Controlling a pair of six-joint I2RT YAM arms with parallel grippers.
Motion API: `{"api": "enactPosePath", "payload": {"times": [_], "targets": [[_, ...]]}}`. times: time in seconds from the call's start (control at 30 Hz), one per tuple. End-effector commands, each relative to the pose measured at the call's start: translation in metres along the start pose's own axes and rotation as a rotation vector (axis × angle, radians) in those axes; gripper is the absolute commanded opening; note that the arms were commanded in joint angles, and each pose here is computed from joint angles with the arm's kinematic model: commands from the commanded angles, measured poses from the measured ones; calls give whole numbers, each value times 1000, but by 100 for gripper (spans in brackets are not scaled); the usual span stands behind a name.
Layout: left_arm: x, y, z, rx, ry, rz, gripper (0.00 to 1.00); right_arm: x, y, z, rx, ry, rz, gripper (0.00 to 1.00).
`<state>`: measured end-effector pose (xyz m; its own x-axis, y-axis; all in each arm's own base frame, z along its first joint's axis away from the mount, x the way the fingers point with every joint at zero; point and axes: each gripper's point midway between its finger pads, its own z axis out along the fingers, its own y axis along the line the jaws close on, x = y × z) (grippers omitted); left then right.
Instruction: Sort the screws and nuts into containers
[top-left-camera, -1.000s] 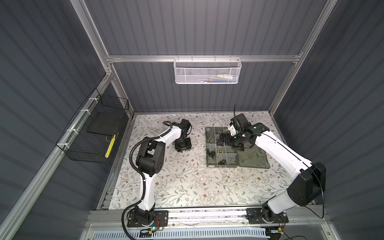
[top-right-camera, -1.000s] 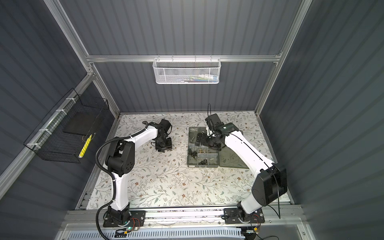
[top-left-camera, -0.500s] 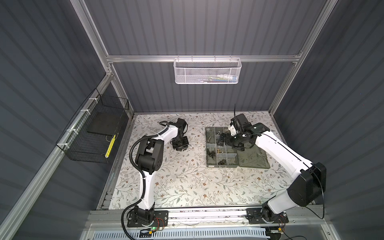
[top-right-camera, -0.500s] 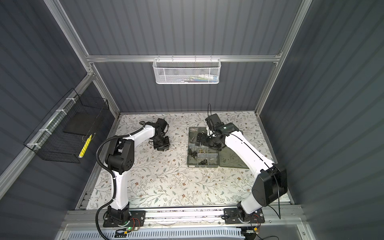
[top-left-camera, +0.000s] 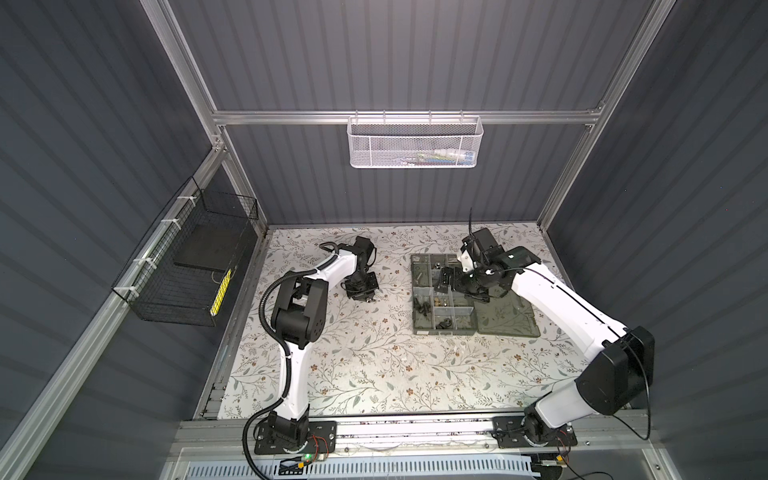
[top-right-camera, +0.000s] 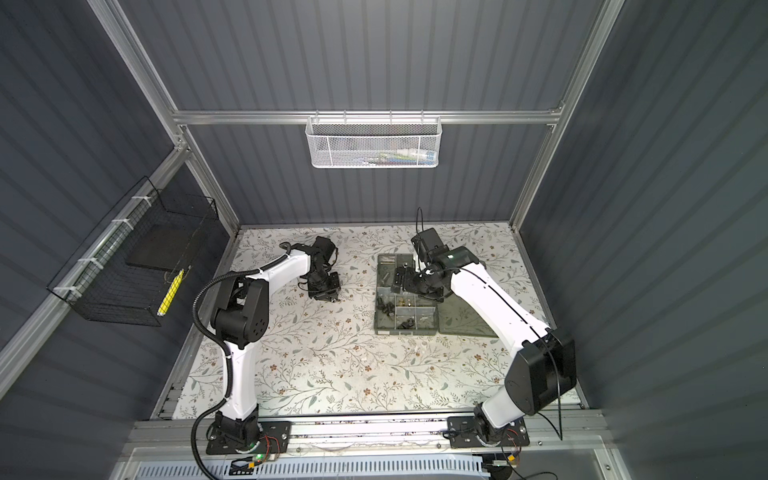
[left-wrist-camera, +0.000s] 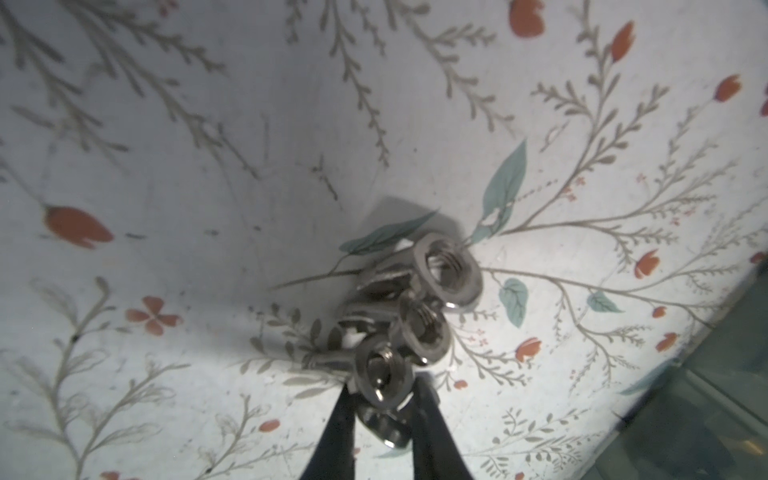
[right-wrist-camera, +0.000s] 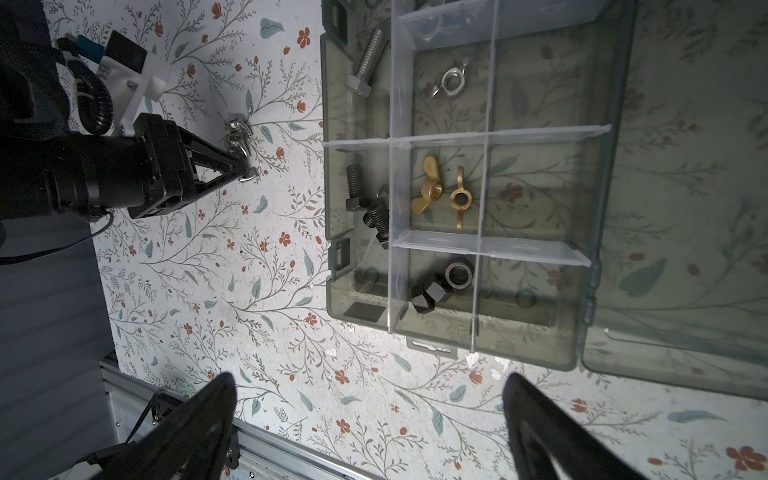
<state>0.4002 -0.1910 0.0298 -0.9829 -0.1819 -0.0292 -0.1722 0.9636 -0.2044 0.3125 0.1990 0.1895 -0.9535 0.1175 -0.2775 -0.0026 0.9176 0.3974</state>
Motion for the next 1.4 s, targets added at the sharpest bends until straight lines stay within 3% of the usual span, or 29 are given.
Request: {"api": "enactPosePath", "payload": {"times": [0.0, 0.23, 0.47, 0.8, 1.07, 1.37], "targets": [[1, 3, -4, -22, 7, 25, 17, 4, -4, -5, 10, -6, 8, 99], [10, 7, -7, -29, 19, 35, 5, 4, -5, -6, 10, -8, 8, 99], [17, 5, -23, 3, 5, 31, 5, 4, -4, -5, 1, -6, 15, 99], [14, -38, -44, 108, -21, 49, 6, 2, -2, -11, -14, -19, 33, 99], [23, -48, -15, 125, 19, 50, 8, 7, -8, -16, -12, -27, 51, 99], [35, -40, 10, 83, 62, 60, 20, 10, -14, -18, -9, -33, 59, 99]]}}
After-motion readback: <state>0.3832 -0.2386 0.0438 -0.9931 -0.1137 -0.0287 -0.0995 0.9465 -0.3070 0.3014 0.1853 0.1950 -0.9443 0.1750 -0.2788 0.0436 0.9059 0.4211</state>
